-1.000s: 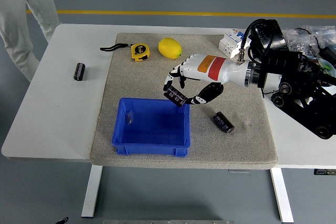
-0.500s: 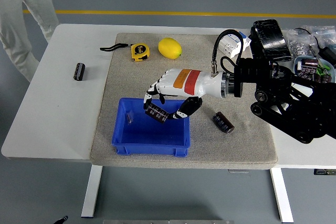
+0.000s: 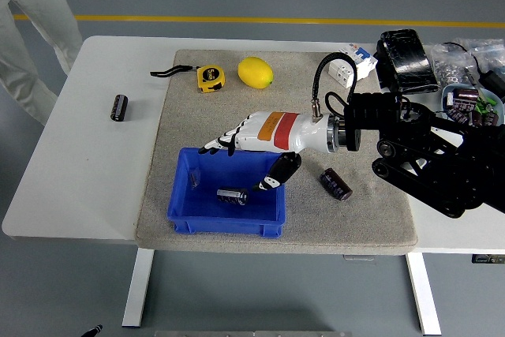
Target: Pick up the battery,place it into the box
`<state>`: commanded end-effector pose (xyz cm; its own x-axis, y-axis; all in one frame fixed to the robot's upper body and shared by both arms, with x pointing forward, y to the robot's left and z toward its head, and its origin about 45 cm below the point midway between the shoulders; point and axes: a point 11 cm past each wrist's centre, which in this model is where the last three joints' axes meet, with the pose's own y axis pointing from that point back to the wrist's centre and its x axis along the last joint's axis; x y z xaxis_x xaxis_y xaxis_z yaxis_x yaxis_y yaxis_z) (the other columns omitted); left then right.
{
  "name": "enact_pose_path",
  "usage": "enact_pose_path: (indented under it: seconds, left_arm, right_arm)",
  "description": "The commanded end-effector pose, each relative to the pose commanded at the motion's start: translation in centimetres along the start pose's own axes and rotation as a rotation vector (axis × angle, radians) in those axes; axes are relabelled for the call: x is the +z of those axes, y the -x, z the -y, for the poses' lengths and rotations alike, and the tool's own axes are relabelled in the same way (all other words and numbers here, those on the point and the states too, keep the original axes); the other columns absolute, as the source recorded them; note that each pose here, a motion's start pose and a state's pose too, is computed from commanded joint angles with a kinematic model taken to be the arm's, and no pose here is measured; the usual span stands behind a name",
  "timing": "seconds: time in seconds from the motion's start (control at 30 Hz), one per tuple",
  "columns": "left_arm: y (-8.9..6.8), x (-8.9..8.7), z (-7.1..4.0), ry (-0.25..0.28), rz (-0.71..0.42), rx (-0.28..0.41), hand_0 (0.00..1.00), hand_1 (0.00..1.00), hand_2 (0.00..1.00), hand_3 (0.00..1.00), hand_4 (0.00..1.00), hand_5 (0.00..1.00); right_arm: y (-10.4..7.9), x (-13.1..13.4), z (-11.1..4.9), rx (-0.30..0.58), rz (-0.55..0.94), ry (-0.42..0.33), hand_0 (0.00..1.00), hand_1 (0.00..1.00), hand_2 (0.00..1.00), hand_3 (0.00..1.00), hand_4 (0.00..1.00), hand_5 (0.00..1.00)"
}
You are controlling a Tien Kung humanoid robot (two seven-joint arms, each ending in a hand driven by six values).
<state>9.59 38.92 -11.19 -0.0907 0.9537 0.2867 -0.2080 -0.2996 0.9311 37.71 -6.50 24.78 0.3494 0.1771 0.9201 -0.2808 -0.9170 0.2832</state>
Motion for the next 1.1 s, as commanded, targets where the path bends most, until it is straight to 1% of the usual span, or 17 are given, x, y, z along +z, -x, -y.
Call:
enact_pose_path:
  seconds: [0.13, 0.17, 0.3, 0.33, 0.37, 0.4, 0.5, 0.53, 0.57, 0.63, 0.73, 0.77, 0.87, 1.0, 1.1]
  left_arm:
    - [0.0, 0.0, 0.0, 0.001, -0.001, 0.001, 0.764, 0.808, 0.839, 0.650, 0.749, 0.610]
    - [-0.1, 0.0, 0.0, 0.001, -0.001, 0.002, 0.763, 0.808, 0.838, 0.650, 0.749, 0.610]
    - [-0.2, -0.1, 0.0, 0.003, -0.004, 0.004, 0.763, 0.808, 0.838, 0.650, 0.749, 0.610]
    - [-0.2, -0.1, 0.0, 0.001, -0.003, 0.005, 0.763, 0.808, 0.838, 0.650, 0.749, 0.610]
    - [-0.2, -0.2, 0.0, 0.000, -0.001, 0.005, 0.763, 0.808, 0.838, 0.650, 0.746, 0.608]
    - [-0.2, -0.2, 0.0, 0.000, 0.002, 0.005, 0.763, 0.808, 0.838, 0.650, 0.746, 0.608]
    - [-0.1, -0.2, 0.0, 0.001, 0.000, 0.004, 0.763, 0.808, 0.838, 0.650, 0.746, 0.608]
    - [-0.1, -0.2, 0.0, 0.001, -0.001, 0.004, 0.763, 0.808, 0.838, 0.650, 0.746, 0.608]
    - [-0.1, -0.2, 0.0, 0.001, -0.002, 0.003, 0.763, 0.807, 0.838, 0.649, 0.745, 0.610]
    - [-0.1, -0.3, 0.0, 0.002, -0.006, 0.003, 0.763, 0.807, 0.838, 0.649, 0.745, 0.610]
    - [0.0, -0.3, 0.0, 0.003, -0.010, 0.003, 0.763, 0.807, 0.838, 0.649, 0.745, 0.610]
    - [0.1, -0.3, 0.0, 0.003, -0.011, 0.002, 0.764, 0.807, 0.838, 0.649, 0.744, 0.609]
    - [0.1, -0.3, 0.0, 0.004, -0.013, 0.003, 0.764, 0.807, 0.838, 0.649, 0.744, 0.609]
    - [0.1, -0.4, 0.0, 0.002, -0.012, 0.002, 0.764, 0.807, 0.838, 0.647, 0.742, 0.610]
    - [0.2, -0.4, 0.0, 0.000, -0.010, 0.002, 0.764, 0.807, 0.838, 0.647, 0.742, 0.610]
  right_arm:
    - [-0.4, 1.0, -1.0, -0.004, -0.006, 0.033, 0.748, 0.750, 0.898, 0.998, 0.883, 0.078]
    - [-0.8, 1.6, -1.7, -0.001, -0.010, 0.053, 0.749, 0.742, 0.865, 0.998, 0.887, 0.083]
    - [-1.7, 3.5, -3.9, -0.003, -0.027, 0.118, 0.749, 0.742, 0.865, 0.998, 0.887, 0.083]
    - [-1.7, 3.9, -4.4, -0.015, -0.032, 0.133, 0.749, 0.742, 0.865, 0.998, 0.887, 0.083]
    - [-1.7, 4.3, -4.8, -0.027, -0.040, 0.144, 0.733, 0.735, 0.825, 0.979, 0.893, 0.099]
    - [-1.5, 4.7, -5.5, -0.039, -0.042, 0.159, 0.733, 0.735, 0.825, 0.979, 0.893, 0.099]
    - [-0.8, 5.7, -6.7, -0.055, -0.031, 0.194, 0.733, 0.735, 0.825, 0.979, 0.893, 0.099]
    - [-0.3, 6.2, -7.4, -0.062, -0.020, 0.216, 0.733, 0.735, 0.825, 0.979, 0.893, 0.099]
    - [0.3, 6.7, -8.1, -0.069, 0.000, 0.239, 0.732, 0.733, 0.803, 0.883, 0.903, 0.102]
    - [1.5, 7.3, -9.1, -0.084, 0.025, 0.269, 0.732, 0.733, 0.803, 0.883, 0.903, 0.102]
    - [3.0, 7.7, -10.1, -0.096, 0.060, 0.294, 0.732, 0.733, 0.803, 0.883, 0.903, 0.102]
    - [3.5, 7.9, -10.6, -0.102, 0.070, 0.304, 0.733, 0.732, 0.800, 0.838, 0.904, 0.107]
    - [5.0, 8.4, -11.7, -0.118, 0.093, 0.334, 0.733, 0.732, 0.800, 0.838, 0.904, 0.107]
    - [6.3, 8.7, -12.5, -0.130, 0.117, 0.354, 0.729, 0.732, 0.797, 0.836, 0.903, 0.108]
    - [7.0, 8.8, -12.5, -0.133, 0.124, 0.356, 0.729, 0.732, 0.797, 0.836, 0.903, 0.108]
